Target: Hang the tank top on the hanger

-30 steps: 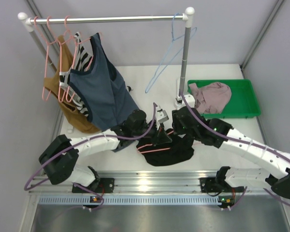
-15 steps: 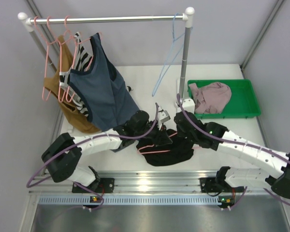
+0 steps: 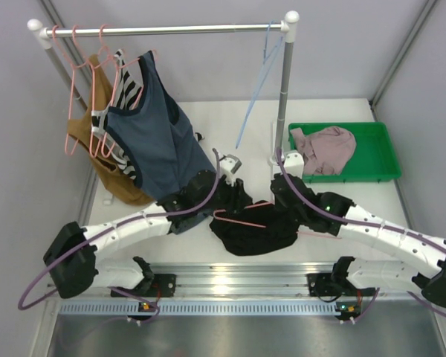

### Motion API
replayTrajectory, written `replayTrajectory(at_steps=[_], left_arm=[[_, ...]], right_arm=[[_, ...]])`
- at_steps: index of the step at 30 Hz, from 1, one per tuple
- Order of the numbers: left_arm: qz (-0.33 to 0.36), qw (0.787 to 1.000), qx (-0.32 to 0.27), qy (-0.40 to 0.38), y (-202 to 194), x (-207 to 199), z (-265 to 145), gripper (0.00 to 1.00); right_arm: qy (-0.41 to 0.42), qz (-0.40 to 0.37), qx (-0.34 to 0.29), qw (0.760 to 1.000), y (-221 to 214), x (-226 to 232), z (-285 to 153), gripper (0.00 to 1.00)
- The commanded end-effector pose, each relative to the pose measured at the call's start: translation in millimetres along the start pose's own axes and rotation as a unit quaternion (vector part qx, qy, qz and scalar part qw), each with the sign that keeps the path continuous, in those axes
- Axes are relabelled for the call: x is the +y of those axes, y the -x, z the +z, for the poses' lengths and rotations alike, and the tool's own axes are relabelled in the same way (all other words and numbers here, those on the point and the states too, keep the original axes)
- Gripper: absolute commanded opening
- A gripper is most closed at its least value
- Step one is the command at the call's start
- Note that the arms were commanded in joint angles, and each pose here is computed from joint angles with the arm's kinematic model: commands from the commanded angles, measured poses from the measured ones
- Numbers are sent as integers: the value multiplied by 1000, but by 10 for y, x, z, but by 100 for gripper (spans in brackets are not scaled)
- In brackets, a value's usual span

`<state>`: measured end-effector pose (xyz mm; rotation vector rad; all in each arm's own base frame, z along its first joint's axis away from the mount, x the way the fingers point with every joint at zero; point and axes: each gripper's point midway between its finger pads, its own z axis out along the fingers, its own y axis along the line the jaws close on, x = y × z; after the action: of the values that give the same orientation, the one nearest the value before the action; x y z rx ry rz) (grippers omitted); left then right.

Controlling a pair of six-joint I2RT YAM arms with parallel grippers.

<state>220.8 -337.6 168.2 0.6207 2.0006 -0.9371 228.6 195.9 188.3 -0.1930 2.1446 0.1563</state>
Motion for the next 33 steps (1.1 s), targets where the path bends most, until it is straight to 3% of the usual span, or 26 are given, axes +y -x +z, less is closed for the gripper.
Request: replayTrajectory(at_steps=[1, 7, 15, 21, 33], left_arm=[[-50, 985, -57, 155, 297, 462, -265, 47], [-87, 976, -72, 189, 218, 546, -635, 48], [-162, 961, 19, 223, -453, 639, -913, 45], [-217, 955, 60, 191, -848, 537, -917, 41], [-182, 965, 78, 174, -1032, 374, -835, 45]], right_arm=[[0, -9, -9, 1000, 17, -30, -74, 0], [-14, -17, -5, 1000, -11, -101, -85, 0], [-8, -14, -10, 1000, 26, -128, -158, 0], [-8, -17, -9, 1000, 52, -156, -206, 0], [-14, -18, -2, 1000, 17, -151, -175, 0]])
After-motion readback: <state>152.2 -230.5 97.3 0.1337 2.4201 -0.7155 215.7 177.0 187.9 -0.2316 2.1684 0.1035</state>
